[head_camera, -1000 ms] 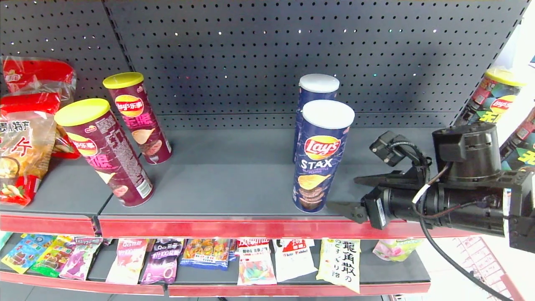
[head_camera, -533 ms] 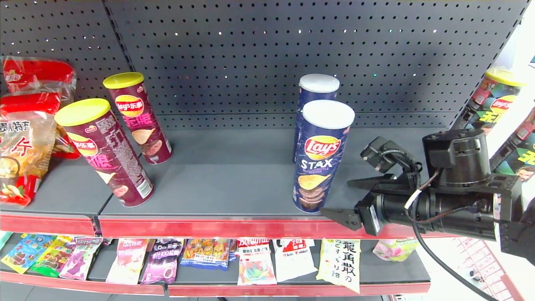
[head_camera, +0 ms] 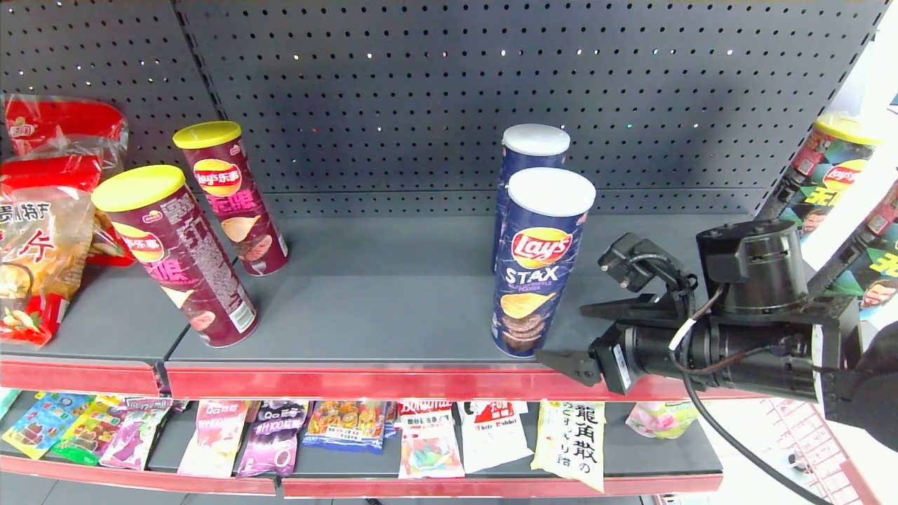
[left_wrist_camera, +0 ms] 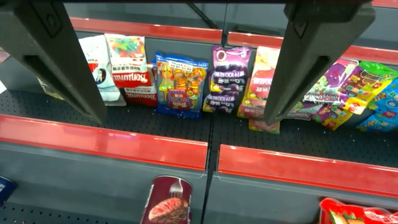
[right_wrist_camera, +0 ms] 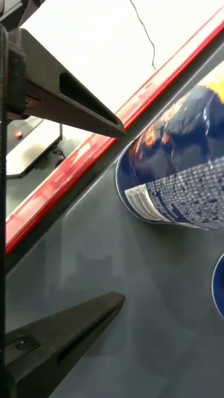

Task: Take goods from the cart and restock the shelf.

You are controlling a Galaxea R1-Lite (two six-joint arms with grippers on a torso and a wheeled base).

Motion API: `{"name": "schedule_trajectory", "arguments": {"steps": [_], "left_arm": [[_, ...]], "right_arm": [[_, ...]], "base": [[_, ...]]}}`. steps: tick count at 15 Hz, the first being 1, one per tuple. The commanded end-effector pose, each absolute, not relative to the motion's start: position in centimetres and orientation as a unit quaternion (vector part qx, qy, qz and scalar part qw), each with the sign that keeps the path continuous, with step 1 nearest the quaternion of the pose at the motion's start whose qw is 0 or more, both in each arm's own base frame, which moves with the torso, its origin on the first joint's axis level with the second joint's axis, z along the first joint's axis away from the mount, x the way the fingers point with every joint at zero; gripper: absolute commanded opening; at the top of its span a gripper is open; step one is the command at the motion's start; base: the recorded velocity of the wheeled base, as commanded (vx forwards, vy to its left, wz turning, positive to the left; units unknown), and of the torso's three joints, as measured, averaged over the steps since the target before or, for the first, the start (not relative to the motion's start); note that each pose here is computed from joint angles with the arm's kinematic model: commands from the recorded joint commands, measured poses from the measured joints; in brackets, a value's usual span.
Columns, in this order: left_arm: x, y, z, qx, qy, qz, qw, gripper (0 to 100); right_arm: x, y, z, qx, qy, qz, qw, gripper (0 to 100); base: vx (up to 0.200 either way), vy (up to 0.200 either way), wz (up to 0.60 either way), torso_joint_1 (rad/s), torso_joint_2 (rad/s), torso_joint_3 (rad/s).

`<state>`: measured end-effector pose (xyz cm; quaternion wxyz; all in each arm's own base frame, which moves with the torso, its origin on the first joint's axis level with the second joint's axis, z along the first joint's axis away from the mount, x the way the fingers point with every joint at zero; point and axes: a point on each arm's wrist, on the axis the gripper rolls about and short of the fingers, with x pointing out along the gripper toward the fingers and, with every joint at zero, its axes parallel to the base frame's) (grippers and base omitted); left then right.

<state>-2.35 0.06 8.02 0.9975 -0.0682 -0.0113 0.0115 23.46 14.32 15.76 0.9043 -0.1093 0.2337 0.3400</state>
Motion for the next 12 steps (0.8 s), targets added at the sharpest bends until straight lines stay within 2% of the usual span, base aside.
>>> {"name": "schedule_trajectory", "arguments": {"steps": [1, 12], "left_arm": [[-2.3, 0.1, 8.0, -0.068, -0.011, 0.012, 0.998, 100], [-2.3, 0.1, 8.0, -0.068, -0.011, 0.012, 0.998, 100]], "right_arm": [[23.6, 14.4, 15.6, -0.109, 0.236, 0.34, 0.904, 100], [25.0, 13.9, 15.4, -0.106, 0.241, 0.314, 0.912, 100]], "base": [[0.0, 0.0, 0.0, 0.0, 0.0, 0.0], [0.0, 0.0, 0.0, 0.0, 0.0, 0.0]]}}
